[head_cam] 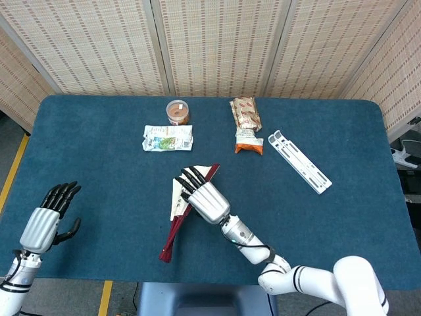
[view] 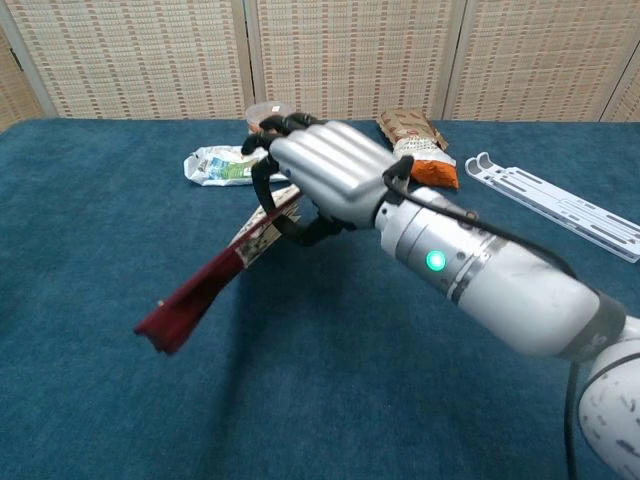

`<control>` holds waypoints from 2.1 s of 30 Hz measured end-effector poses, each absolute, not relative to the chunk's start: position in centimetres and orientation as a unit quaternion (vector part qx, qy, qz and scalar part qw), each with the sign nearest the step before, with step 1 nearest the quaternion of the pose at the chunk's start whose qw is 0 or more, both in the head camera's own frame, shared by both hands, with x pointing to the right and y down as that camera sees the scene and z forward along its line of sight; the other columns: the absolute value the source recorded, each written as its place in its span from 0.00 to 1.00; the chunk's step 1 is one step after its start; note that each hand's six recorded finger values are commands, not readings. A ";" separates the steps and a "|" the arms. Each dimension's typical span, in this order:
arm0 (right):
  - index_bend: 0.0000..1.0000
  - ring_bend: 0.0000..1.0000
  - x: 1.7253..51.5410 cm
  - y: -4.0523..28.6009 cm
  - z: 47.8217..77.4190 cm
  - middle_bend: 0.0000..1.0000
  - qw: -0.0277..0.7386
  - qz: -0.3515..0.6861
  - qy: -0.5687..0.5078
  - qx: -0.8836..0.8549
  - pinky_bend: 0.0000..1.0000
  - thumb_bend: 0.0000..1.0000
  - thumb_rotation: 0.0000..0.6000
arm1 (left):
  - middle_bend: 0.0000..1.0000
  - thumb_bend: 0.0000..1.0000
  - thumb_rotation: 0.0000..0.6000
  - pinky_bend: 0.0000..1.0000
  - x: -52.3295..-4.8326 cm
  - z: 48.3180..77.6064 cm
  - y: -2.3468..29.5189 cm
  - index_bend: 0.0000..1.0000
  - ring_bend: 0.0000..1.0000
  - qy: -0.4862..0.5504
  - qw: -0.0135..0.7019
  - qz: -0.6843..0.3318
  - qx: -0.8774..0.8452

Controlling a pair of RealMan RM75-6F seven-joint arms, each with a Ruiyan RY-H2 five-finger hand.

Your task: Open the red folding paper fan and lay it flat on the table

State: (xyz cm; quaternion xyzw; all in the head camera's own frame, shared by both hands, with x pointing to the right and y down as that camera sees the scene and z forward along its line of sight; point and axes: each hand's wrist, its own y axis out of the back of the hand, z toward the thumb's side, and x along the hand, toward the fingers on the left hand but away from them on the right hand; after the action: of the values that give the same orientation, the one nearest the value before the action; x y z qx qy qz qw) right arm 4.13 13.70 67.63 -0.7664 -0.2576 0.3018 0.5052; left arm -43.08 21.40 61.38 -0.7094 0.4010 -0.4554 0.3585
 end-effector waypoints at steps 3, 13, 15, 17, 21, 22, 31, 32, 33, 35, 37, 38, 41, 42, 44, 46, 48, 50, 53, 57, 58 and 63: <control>0.71 0.00 4.3 12.4 65.1 0.13 0.493 0.294 -0.279 -0.770 0.06 0.66 1.00 | 0.00 0.46 1.00 0.09 -42.7 61.9 20.9 0.01 0.00 0.399 0.346 -0.446 -0.723; 0.71 0.00 5.9 7.9 59.5 0.13 0.427 0.311 -0.335 -0.780 0.06 0.66 1.00 | 0.05 0.44 1.00 0.11 -40.9 63.5 19.3 0.03 0.00 0.414 0.269 -0.400 -0.772; 0.71 0.00 6.0 7.2 59.0 0.13 0.410 0.319 -0.342 -0.783 0.06 0.66 1.00 | 0.04 0.43 1.00 0.11 -40.4 63.7 19.3 0.01 0.00 0.423 0.244 -0.386 -0.783; 0.71 0.00 6.0 6.7 58.7 0.13 0.393 0.326 -0.348 -0.786 0.06 0.66 1.00 | 0.03 0.41 1.00 0.11 -39.6 63.9 19.1 0.00 0.00 0.438 0.209 -0.362 -0.796; 0.71 0.00 5.5 5.8 58.5 0.13 0.360 0.336 -0.358 -0.793 0.06 0.66 1.00 | 0.00 0.39 1.00 0.12 -37.3 64.3 18.7 0.00 0.00 0.474 0.131 -0.308 -0.815; 0.71 0.00 5.2 5.7 58.5 0.13 0.353 0.338 -0.360 -0.795 0.06 0.66 1.00 | 0.00 0.39 1.00 0.12 -36.5 64.4 18.4 0.00 0.00 0.485 0.106 -0.293 -0.817; 0.71 0.00 0.5 4.5 58.1 0.13 0.320 0.332 -0.373 -0.805 0.06 0.66 1.00 | 0.00 0.38 1.00 0.12 -32.1 65.9 16.9 0.00 0.00 0.521 -0.061 -0.243 -0.816; 0.71 0.00 0.0 4.4 58.1 0.13 0.317 0.331 -0.376 -0.805 0.06 0.66 1.00 | 0.00 0.38 1.00 0.12 -31.8 66.0 16.7 0.00 0.00 0.523 -0.074 -0.239 -0.814; 0.71 0.00 -0.4 4.4 58.1 0.13 0.315 0.330 -0.378 -0.805 0.06 0.66 1.00 | 0.00 0.38 1.00 0.12 -31.5 66.1 16.4 0.00 0.00 0.526 -0.086 -0.236 -0.812; 0.71 0.00 -1.2 4.5 58.2 0.13 0.310 0.328 -0.383 -0.806 0.06 0.66 1.00 | 0.00 0.38 1.00 0.12 -30.9 66.2 15.8 0.00 0.00 0.532 -0.103 -0.230 -0.808; 0.71 0.00 -1.9 4.5 58.3 0.13 0.305 0.327 -0.386 -0.807 0.06 0.66 1.00 | 0.00 0.38 1.00 0.12 -30.4 66.4 15.3 0.00 0.00 0.539 -0.110 -0.227 -0.804; 0.71 0.00 -2.2 4.6 58.4 0.13 0.303 0.328 -0.388 -0.807 0.06 0.66 1.00 | 0.00 0.38 1.00 0.12 -30.3 66.4 15.1 0.00 0.00 0.542 -0.112 -0.227 -0.802; 0.71 0.00 -2.9 4.5 58.5 0.13 0.301 0.330 -0.393 -0.804 0.06 0.66 1.00 | 0.00 0.38 1.00 0.12 -29.7 66.7 14.4 0.00 0.00 0.550 -0.119 -0.221 -0.796; 0.71 0.00 -3.1 4.5 58.6 0.13 0.301 0.331 -0.395 -0.803 0.06 0.66 1.00 | 0.00 0.38 1.00 0.12 -29.5 66.7 14.4 0.00 0.00 0.551 -0.120 -0.219 -0.796; 0.71 0.00 -3.5 4.4 58.7 0.13 0.298 0.333 -0.399 -0.801 0.06 0.66 1.00 | 0.00 0.38 1.00 0.12 -29.2 66.6 14.3 0.00 0.00 0.552 -0.119 -0.215 -0.797; 0.71 0.00 -3.7 4.3 58.9 0.13 0.297 0.335 -0.402 -0.799 0.06 0.66 1.00 | 0.00 0.38 1.00 0.12 -28.9 66.6 14.3 0.00 0.00 0.554 -0.120 -0.209 -0.797; 0.71 0.00 -4.1 4.3 59.0 0.13 0.296 0.338 -0.405 -0.796 0.06 0.66 1.00 | 0.00 0.38 1.00 0.12 -28.7 66.6 14.2 0.00 0.00 0.555 -0.123 -0.207 -0.796; 0.71 0.00 -4.3 4.3 59.2 0.13 0.298 0.340 -0.407 -0.794 0.06 0.66 1.00 | 0.00 0.38 1.00 0.12 -28.5 66.6 14.1 0.00 0.00 0.556 -0.125 -0.204 -0.796; 0.71 0.00 -4.6 4.4 59.4 0.13 0.297 0.342 -0.409 -0.792 0.06 0.66 1.00 | 0.00 0.38 1.00 0.12 -28.3 66.4 14.0 0.00 0.00 0.558 -0.124 -0.200 -0.796; 0.71 0.00 -5.2 4.7 59.7 0.13 0.295 0.341 -0.410 -0.793 0.06 0.66 1.00 | 0.00 0.38 1.00 0.12 -28.3 66.5 13.9 0.00 0.00 0.566 -0.127 -0.197 -0.790; 0.71 0.00 -5.3 4.8 59.7 0.13 0.294 0.341 -0.409 -0.793 0.06 0.66 1.00 | 0.00 0.38 1.00 0.12 -28.3 66.5 13.8 0.00 0.00 0.570 -0.129 -0.194 -0.788; 0.71 0.00 -6.0 5.2 59.8 0.13 0.297 0.339 -0.409 -0.793 0.06 0.66 1.00 | 0.04 0.38 1.00 0.13 -28.2 66.5 13.5 0.04 0.00 0.583 -0.131 -0.189 -0.779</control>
State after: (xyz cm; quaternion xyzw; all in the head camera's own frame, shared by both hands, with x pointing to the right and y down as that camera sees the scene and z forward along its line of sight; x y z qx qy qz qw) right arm -6.03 5.21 59.77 -0.7933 -0.4090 0.3392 0.2972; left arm -28.18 13.51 66.46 -0.7794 0.5828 -0.1888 -0.1312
